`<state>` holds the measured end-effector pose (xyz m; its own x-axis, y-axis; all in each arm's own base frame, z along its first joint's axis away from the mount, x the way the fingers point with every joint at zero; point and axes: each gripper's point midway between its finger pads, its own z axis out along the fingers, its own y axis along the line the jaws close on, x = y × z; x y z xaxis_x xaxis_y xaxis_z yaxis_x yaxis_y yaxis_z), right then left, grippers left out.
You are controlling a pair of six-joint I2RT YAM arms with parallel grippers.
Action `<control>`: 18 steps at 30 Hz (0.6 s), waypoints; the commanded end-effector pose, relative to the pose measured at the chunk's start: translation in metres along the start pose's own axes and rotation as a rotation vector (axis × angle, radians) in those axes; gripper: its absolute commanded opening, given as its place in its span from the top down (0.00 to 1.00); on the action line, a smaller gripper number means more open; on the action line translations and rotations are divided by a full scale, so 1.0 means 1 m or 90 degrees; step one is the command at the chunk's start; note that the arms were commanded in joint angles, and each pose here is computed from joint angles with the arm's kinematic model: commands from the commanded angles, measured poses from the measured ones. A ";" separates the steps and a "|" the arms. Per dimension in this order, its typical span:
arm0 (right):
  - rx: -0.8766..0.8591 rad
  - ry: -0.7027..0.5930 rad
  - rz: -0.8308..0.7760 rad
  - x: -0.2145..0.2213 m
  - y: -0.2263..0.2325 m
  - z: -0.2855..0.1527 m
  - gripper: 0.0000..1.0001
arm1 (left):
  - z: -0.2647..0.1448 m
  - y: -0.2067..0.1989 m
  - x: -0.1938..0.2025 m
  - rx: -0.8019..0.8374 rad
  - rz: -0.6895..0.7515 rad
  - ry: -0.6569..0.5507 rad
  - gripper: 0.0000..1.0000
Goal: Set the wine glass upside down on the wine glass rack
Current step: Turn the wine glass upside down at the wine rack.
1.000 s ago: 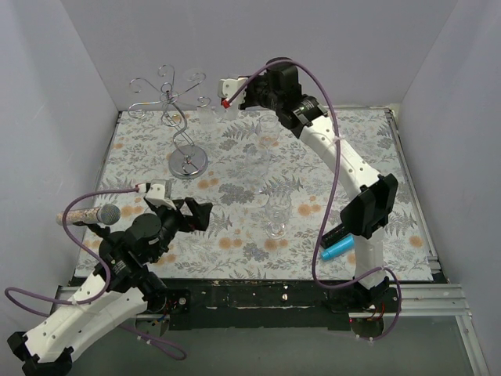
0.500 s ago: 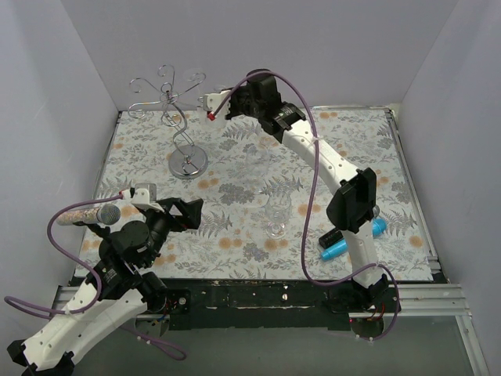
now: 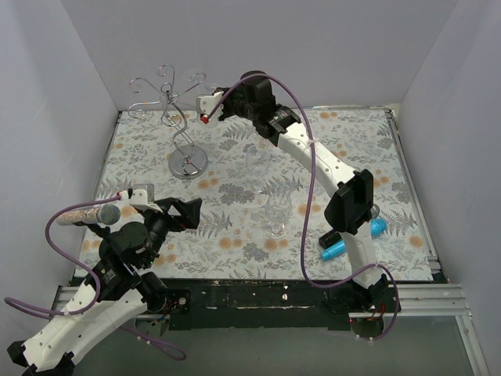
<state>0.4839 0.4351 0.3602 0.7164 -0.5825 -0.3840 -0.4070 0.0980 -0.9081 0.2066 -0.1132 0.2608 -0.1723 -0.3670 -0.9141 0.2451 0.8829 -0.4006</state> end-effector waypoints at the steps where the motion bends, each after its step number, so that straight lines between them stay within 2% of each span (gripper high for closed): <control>1: 0.131 -0.058 -0.043 -0.039 -0.068 -0.013 0.99 | -0.001 0.003 0.000 -0.007 0.000 -0.004 0.02; 18: 0.117 -0.109 -0.070 -0.071 -0.056 -0.006 0.99 | -0.003 0.003 -0.002 -0.006 -0.003 -0.009 0.02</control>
<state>0.4668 0.4603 0.3643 0.7589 -0.5349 -0.3714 -0.3870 0.0882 -0.9178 0.2054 -0.1118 0.2631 -0.1646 -0.3744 -0.9125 0.2477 0.8798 -0.4057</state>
